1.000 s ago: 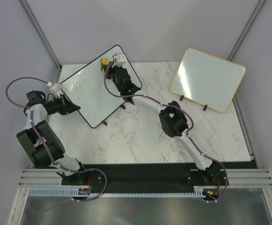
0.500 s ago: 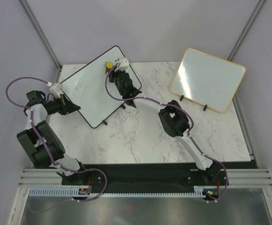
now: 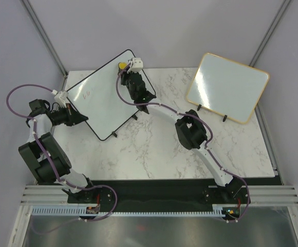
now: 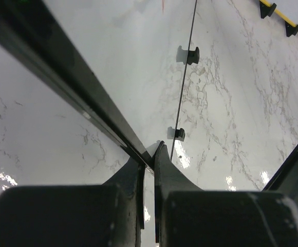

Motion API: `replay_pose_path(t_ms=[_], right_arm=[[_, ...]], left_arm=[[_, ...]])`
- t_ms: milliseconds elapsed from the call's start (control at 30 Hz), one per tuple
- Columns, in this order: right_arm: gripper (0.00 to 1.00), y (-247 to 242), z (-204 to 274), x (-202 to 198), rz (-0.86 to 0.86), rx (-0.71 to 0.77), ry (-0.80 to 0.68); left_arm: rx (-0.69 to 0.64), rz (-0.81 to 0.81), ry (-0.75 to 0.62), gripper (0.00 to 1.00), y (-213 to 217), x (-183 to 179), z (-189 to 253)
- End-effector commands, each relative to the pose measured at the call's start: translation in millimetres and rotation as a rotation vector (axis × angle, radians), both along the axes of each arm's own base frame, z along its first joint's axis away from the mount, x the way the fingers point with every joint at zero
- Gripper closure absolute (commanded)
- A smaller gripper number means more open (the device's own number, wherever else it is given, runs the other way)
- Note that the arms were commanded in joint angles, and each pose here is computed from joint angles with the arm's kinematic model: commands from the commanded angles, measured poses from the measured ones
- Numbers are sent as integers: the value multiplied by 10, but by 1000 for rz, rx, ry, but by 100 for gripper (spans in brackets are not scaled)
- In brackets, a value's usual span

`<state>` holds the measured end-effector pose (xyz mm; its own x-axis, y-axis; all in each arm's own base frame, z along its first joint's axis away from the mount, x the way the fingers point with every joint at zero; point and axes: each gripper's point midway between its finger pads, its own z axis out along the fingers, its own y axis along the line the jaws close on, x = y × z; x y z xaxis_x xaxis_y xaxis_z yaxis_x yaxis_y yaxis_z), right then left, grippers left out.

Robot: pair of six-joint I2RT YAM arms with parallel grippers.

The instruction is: Erase the whiteboard

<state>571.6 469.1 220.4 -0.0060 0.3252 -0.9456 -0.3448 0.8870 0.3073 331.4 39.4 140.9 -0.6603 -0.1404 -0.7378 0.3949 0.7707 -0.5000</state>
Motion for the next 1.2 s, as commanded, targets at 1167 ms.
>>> replay_pose_path(t_ms=[1167], right_arm=[[100, 929, -20, -597, 247, -32, -62]], left_arm=[[399, -28, -226, 98, 484, 292, 18]])
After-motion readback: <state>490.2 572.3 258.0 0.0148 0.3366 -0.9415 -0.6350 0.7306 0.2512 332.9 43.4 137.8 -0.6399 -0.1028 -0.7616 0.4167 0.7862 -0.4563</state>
